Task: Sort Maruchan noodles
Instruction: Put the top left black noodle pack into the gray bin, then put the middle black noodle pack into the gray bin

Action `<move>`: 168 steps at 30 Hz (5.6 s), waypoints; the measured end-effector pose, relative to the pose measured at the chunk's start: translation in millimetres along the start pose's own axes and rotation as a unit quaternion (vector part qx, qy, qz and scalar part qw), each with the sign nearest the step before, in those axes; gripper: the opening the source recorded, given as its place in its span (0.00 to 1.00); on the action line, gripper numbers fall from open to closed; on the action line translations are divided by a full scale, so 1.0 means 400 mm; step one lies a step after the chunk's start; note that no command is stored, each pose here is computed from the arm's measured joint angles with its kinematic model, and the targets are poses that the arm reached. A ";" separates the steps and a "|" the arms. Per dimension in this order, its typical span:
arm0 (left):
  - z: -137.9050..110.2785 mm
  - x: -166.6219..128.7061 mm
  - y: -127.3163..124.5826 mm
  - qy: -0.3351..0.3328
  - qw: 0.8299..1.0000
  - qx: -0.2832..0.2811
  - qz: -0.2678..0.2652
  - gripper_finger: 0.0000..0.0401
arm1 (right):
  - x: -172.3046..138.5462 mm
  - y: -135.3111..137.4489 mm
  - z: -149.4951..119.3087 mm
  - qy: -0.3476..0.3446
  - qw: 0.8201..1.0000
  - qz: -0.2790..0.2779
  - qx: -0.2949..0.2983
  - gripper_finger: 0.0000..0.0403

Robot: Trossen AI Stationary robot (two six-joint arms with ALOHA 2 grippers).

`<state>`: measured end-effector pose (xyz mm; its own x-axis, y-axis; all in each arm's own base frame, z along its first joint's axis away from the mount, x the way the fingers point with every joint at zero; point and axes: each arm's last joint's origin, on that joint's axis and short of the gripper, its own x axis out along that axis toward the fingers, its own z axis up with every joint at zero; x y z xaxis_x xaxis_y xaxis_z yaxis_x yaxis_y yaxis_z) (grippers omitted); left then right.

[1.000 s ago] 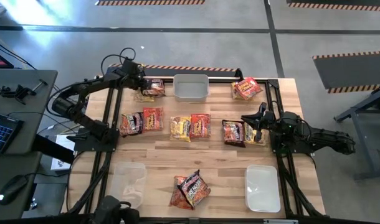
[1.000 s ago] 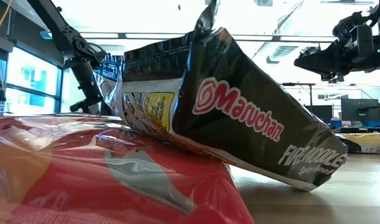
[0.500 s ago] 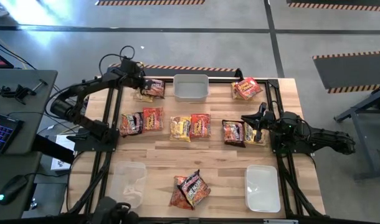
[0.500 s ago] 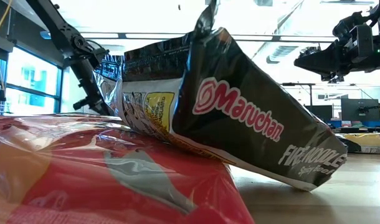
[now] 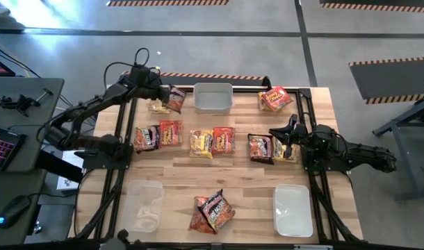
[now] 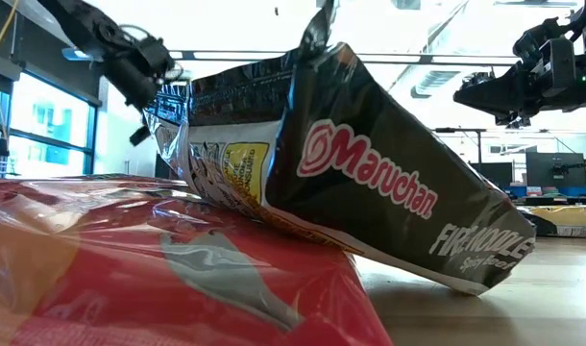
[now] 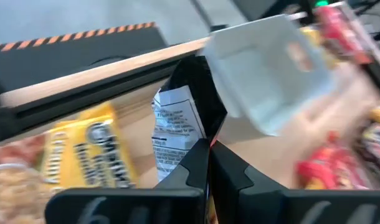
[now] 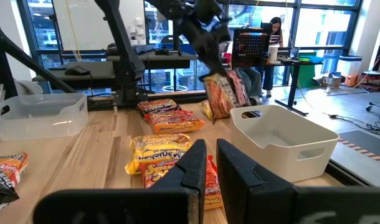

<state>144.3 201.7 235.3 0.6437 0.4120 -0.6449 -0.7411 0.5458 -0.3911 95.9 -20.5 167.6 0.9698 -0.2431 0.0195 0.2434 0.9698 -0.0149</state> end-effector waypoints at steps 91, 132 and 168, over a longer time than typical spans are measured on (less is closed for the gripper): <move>-0.183 0.229 -0.388 0.208 0.886 0.337 -0.242 0.65 | 0.000 0.000 0.000 0.000 1.000 0.000 0.000 0.06; -0.174 0.367 -0.380 0.383 0.773 0.403 -0.304 0.25 | 0.000 0.000 0.000 0.000 1.000 0.000 0.000 0.06; -0.139 0.408 -0.336 0.437 0.793 0.301 -0.298 0.55 | 0.000 0.000 0.000 0.000 1.000 0.000 0.000 0.06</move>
<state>338.3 154.9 146.0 0.2718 -0.5703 -0.7752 0.0400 0.8115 -0.5830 95.8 -20.5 167.6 0.9698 -0.2432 0.0197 0.2435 0.9698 -0.0149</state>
